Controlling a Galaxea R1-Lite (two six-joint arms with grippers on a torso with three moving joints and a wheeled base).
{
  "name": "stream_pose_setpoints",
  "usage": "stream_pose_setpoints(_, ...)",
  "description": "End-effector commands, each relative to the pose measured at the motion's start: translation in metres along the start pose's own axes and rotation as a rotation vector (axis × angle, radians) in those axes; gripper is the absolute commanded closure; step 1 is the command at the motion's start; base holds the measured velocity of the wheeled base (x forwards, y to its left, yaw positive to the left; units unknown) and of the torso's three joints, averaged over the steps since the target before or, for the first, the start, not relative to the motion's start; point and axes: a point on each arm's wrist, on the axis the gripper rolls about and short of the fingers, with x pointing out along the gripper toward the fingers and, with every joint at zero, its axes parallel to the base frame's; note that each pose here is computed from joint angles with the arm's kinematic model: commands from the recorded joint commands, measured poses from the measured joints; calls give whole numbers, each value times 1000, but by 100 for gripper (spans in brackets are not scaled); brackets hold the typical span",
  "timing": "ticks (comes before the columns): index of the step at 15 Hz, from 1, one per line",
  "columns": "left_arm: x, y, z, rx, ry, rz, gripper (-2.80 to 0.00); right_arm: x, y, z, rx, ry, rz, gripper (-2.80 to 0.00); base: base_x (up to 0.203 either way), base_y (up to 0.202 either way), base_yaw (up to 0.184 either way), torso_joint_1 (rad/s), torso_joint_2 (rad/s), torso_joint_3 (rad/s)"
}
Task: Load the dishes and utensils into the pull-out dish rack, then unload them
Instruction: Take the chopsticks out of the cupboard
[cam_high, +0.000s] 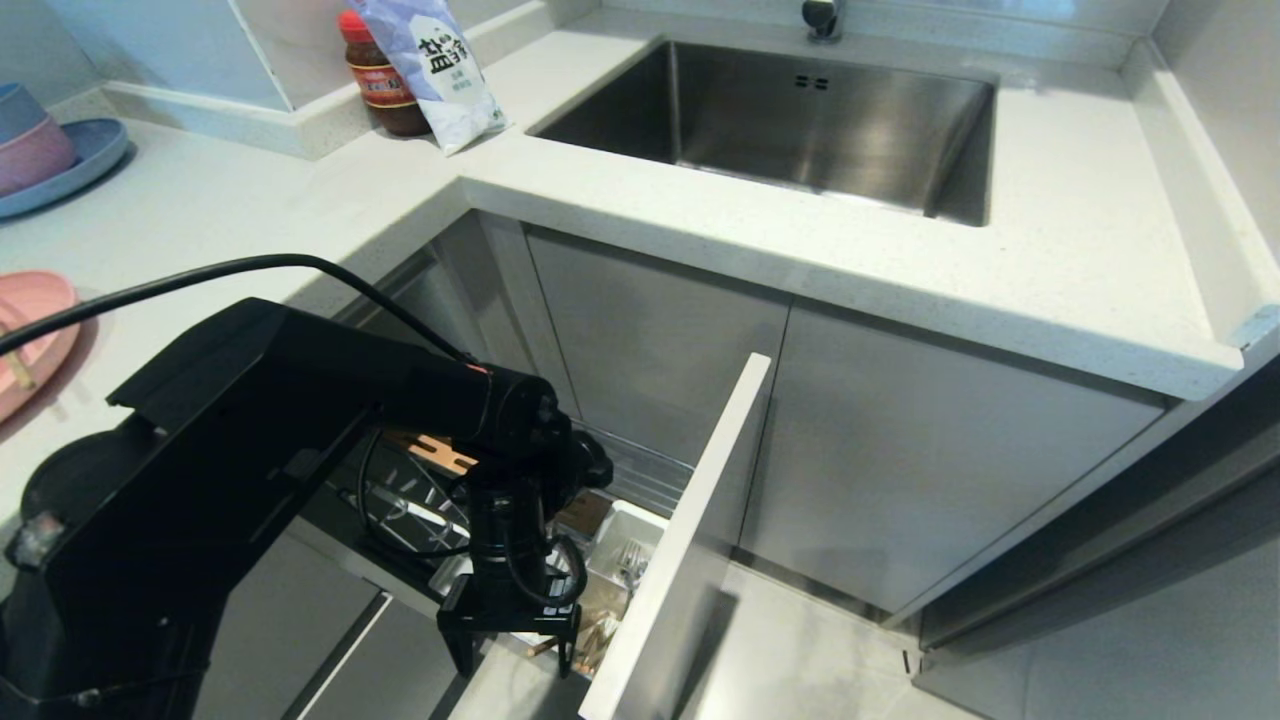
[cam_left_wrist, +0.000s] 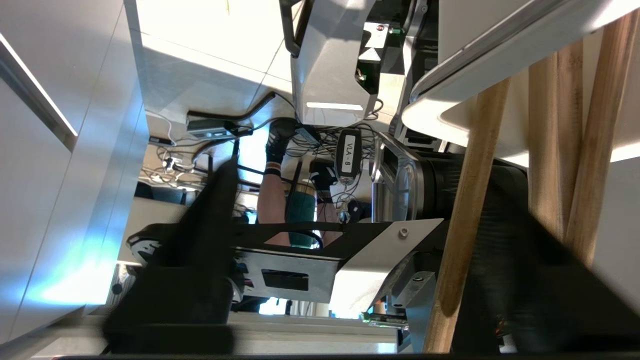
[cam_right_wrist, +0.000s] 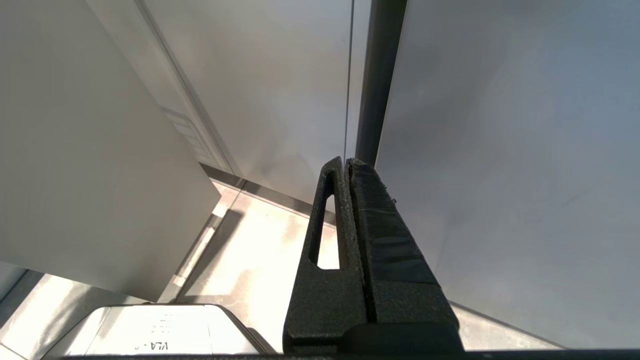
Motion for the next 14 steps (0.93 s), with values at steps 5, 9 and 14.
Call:
stream_pose_setpoints(5, -4, -3, -1, -4, 9, -37, 0, 0, 0, 0, 0, -1, 1, 0, 0, 0, 0, 0, 0, 0)
stream_pose_setpoints(9, -5, -12, -7, 20, 42, -77, 0, 0, 0, 0, 0, -1, 0, 0, 0, 0, 0, 0, 0, 0)
stream_pose_setpoints(14, -16, -12, -18, 20, 26, -81, 0, 0, 0, 0, 0, -1, 0, 0, 0, 0, 0, 0, 0, 0)
